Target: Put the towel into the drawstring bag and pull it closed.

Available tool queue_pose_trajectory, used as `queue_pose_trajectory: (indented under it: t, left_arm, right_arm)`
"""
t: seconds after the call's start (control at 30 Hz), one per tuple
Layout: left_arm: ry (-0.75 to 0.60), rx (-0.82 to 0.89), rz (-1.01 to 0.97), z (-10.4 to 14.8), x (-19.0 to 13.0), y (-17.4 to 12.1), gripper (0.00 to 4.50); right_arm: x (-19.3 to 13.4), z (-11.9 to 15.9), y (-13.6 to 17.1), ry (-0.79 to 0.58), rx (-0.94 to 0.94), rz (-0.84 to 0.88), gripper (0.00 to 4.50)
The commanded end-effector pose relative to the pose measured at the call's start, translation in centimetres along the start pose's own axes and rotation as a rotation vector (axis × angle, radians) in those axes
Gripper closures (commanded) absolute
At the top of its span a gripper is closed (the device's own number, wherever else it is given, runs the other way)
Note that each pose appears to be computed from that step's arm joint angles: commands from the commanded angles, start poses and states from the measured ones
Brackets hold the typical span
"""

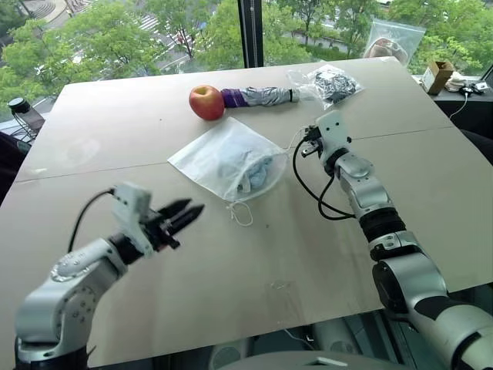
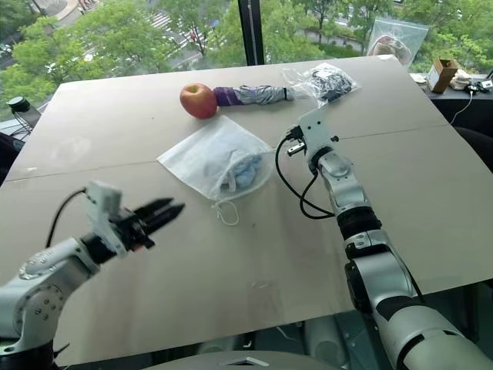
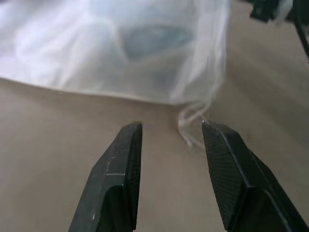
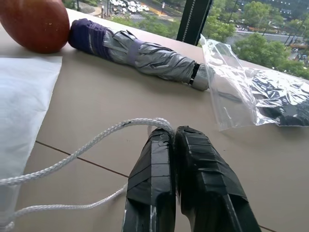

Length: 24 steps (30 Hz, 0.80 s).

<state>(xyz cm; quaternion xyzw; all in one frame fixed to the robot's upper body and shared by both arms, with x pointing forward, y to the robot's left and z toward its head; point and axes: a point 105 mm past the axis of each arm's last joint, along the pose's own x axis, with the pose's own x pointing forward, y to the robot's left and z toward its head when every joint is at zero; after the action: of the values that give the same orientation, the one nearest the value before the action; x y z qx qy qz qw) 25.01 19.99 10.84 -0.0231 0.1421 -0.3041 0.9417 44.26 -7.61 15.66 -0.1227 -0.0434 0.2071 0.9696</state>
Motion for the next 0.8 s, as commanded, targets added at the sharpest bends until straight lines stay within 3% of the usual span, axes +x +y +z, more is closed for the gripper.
queue_pose_trajectory:
  t: [0.03, 0.27, 0.67, 0.77, 0.8]
  left_arm:
    - [-0.034, 0.057, -0.010, -0.5, 1.9, -0.4, 2.53]
    - [-0.092, 0.134, 0.023, -0.3, 4.6, 0.2, 2.53]
    - [-0.123, 0.196, 0.001, -0.2, 6.2, -0.2, 2.53]
    - [-0.126, 0.182, 0.012, -0.3, 6.2, -0.2, 3.25]
    - [-0.121, 0.180, 0.017, -0.5, 6.1, -0.1, 3.69]
  right_arm:
    - [0.1, 1.7, 0.3, -0.057, 0.010, 0.006, 4.50]
    - [0.0, 1.9, 0.9, -0.064, 0.015, 0.029, 4.50]
    - [-0.4, 1.4, 1.0, -0.045, 0.017, 0.019, 4.50]
    - [-0.4, 1.3, 1.0, -0.042, 0.017, 0.021, 4.50]
    - [-0.4, 1.3, 1.0, -0.041, 0.017, 0.022, 4.50]
